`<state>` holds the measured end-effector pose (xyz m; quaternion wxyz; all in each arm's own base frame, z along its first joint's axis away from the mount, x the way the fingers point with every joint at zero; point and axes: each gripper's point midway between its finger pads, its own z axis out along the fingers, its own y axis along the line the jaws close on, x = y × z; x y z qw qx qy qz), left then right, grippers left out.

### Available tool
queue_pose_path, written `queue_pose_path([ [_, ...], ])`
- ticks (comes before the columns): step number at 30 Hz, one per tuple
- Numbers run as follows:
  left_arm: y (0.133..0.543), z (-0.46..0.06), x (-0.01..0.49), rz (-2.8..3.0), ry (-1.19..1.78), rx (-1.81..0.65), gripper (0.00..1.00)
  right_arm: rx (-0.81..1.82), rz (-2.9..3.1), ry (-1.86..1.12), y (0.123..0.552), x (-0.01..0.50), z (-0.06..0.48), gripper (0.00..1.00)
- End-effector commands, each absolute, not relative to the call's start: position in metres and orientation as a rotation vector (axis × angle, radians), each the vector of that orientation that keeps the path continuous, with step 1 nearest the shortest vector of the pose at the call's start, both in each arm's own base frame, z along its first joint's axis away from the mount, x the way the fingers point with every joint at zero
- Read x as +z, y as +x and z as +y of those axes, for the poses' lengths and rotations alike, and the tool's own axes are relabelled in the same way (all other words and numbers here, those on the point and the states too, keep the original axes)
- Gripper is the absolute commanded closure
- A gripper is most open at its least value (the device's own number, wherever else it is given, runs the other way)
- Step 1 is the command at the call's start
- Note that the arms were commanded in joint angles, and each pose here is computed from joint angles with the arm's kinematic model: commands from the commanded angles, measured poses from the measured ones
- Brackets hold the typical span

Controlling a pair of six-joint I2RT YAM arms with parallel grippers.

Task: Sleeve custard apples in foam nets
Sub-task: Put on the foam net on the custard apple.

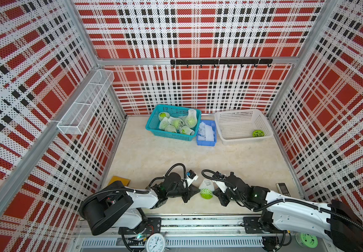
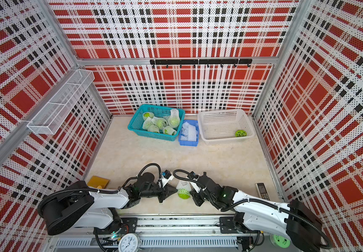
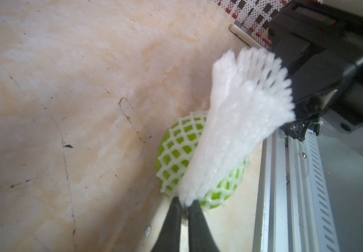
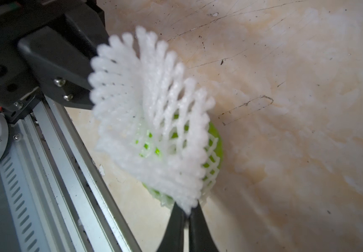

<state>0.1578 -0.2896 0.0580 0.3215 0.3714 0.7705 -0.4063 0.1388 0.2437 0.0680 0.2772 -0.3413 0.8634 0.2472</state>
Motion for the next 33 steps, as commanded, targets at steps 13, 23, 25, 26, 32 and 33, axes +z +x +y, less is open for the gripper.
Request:
queue_pose_path([
  [13,0.161,-0.297,0.067,1.986,1.0,-1.078,0.49,0.676,2.283,-0.942,0.139,0.073,0.249,0.77],
  [23,0.157,-0.302,0.071,1.972,1.026,-1.118,0.47,0.706,2.262,-0.948,0.138,0.078,0.253,0.7],
  [25,0.157,-0.302,0.071,1.97,1.03,-1.119,0.47,0.725,2.251,-0.947,0.137,0.081,0.255,0.69],
  [26,0.157,-0.302,0.071,1.97,1.03,-1.119,0.47,0.73,2.247,-0.947,0.137,0.082,0.255,0.68],
  [32,0.158,-0.302,0.071,1.969,1.025,-1.113,0.47,0.786,2.194,-0.941,0.134,0.097,0.256,0.61],
  [33,0.157,-0.302,0.071,1.97,1.026,-1.112,0.47,0.794,2.183,-0.936,0.134,0.101,0.257,0.59],
])
